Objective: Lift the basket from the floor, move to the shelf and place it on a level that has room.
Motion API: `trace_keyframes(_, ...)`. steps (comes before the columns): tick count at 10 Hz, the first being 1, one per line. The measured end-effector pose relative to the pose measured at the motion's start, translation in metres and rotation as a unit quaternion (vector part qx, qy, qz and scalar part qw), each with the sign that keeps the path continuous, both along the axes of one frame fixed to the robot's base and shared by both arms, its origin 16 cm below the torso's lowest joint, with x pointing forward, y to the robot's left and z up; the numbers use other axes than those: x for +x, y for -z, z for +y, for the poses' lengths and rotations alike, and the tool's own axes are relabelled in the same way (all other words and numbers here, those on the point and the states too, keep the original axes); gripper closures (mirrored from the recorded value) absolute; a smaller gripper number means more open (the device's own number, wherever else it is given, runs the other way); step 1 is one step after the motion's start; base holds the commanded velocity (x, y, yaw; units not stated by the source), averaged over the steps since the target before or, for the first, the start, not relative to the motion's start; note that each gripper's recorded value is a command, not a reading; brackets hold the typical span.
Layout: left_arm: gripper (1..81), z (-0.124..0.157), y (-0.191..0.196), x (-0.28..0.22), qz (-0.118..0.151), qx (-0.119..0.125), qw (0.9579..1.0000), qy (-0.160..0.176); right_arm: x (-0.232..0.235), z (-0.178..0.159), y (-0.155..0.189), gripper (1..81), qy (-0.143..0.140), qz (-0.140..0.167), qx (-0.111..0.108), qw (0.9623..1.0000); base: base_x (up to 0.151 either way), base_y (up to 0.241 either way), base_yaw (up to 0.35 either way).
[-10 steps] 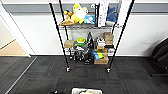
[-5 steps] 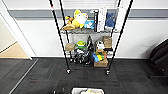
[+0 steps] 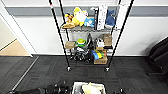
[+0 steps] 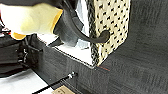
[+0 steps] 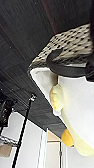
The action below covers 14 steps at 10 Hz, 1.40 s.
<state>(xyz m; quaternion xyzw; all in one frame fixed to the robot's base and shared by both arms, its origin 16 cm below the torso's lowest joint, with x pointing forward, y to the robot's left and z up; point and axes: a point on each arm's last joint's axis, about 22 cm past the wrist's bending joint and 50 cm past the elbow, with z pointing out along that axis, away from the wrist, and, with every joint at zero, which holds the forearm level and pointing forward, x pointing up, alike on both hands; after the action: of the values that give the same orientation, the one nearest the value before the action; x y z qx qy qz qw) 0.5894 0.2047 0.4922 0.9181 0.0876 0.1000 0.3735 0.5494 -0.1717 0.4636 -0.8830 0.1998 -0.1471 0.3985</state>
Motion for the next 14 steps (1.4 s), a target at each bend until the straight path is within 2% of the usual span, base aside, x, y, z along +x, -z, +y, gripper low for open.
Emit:
trace_keyframes(3,81.1,0.013,-0.019,0.021,0.009,0.002,0.9994,-0.032,0.026,0.002,-0.034,81.1,0.004,-0.011,0.008,0.9999,0.000,0.000,0.000)
trace_keyframes(6,81.1,0.016,-0.079,0.019,-0.013,-0.007,0.9994,-0.033,0.033,0.001,-0.108,81.1,-0.003,-0.042,0.024,0.9988,0.000,0.000,0.000)
trace_keyframes(9,81.1,0.013,-0.150,0.003,-0.039,-0.026,0.9986,-0.023,0.020,-0.003,-0.175,81.1,-0.011,-0.071,0.034,0.9968,0.000,0.000,0.000)
trace_keyframes(12,81.1,0.014,-0.223,-0.005,-0.072,-0.040,0.9964,-0.018,0.007,0.001,-0.251,81.1,-0.019,-0.105,0.055,0.9927,0.000,0.000,0.000)
trace_keyframes(14,81.1,0.005,-0.254,-0.014,-0.083,-0.053,0.9950,-0.012,0.002,-0.003,-0.285,81.1,-0.020,-0.124,0.060,0.9902,0.000,0.000,0.000)
